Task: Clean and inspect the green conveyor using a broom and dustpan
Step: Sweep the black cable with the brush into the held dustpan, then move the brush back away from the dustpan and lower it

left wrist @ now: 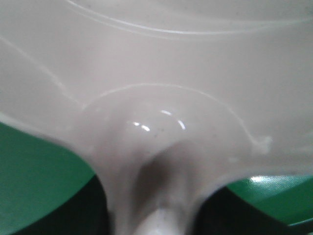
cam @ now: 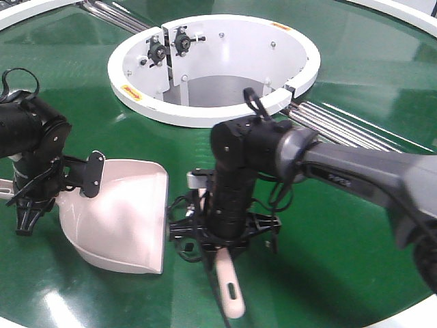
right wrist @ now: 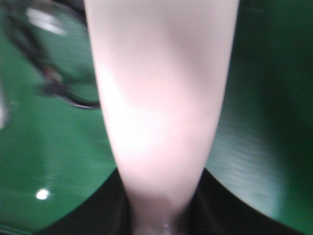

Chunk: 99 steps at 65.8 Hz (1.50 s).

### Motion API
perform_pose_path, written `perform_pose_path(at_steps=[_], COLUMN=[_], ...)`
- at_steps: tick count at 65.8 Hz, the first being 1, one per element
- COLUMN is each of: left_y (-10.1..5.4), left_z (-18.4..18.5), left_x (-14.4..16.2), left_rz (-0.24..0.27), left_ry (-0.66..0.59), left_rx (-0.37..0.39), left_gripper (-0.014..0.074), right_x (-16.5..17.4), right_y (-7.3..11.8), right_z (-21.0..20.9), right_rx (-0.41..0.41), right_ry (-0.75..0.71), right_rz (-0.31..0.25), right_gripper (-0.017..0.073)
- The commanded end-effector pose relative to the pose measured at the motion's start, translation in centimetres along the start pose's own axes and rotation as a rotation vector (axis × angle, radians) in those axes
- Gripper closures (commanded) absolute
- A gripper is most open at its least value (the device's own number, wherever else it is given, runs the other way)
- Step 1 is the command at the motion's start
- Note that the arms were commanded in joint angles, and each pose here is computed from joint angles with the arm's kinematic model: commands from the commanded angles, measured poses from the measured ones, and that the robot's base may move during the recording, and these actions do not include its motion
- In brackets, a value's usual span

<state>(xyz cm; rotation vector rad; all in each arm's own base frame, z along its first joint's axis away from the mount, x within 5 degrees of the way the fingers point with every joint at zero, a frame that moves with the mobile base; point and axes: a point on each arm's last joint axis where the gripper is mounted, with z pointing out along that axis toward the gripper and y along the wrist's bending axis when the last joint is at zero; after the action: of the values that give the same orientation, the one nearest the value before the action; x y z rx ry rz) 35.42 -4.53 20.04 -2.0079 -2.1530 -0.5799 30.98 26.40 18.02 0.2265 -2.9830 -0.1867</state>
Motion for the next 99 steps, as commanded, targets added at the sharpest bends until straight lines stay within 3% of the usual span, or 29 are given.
perform_pose_path(at_steps=[1,14,25,34,50,59,67,85,99], left_y=[0.6,0.6,0.6,0.6,0.6,0.6,0.6,0.6,0.6], left_z=[-2.2,-2.2,-2.2,-2.2,-2.2,-2.2,-2.2,-2.2,-2.2], left_x=[0.8,0.8,0.8,0.8,0.8,0.8,0.8,0.8,0.8], left_rz=[-0.030,-0.030,-0.030,-0.030,-0.030,-0.030,-0.031,-0.031,-0.031], left_ry=[0.002,0.002,0.003,0.003,0.003,0.003,0.002,0.002,0.002], left_rx=[-0.077,-0.077,-0.077,-0.077,-0.077,-0.077,-0.076,-0.076,-0.076], left_gripper=[0.0600,0.0600,0.0600,0.0600,0.0600,0.0600,0.0600,0.0600,0.0600], right_x=[0.1,-0.8,-1.4,-1.7,-2.3,-2.6,-2.8,-1.5,0.4], right_y=[2.7,6.7,8.7,9.2,8.0,6.2,3.1,-6.1,-12.1], right_z=[-2.6,-3.0,-4.4,-5.7,-6.4,-7.9,-9.7,-12.9,-12.9], right_rx=[-0.114,-0.217,-0.261,-0.282,-0.209,-0.170,-0.115,0.017,0.055], right_ry=[-0.047,-0.050,-0.104,-0.147,-0.192,-0.242,-0.288,-0.330,-0.281], right_rz=[-0.058,-0.139,-0.181,-0.197,-0.186,-0.162,-0.123,-0.064,-0.055], right_gripper=[0.0552,0.0551,0.0551,0.0551,0.0551,0.0549,0.0546,0.0543,0.0543])
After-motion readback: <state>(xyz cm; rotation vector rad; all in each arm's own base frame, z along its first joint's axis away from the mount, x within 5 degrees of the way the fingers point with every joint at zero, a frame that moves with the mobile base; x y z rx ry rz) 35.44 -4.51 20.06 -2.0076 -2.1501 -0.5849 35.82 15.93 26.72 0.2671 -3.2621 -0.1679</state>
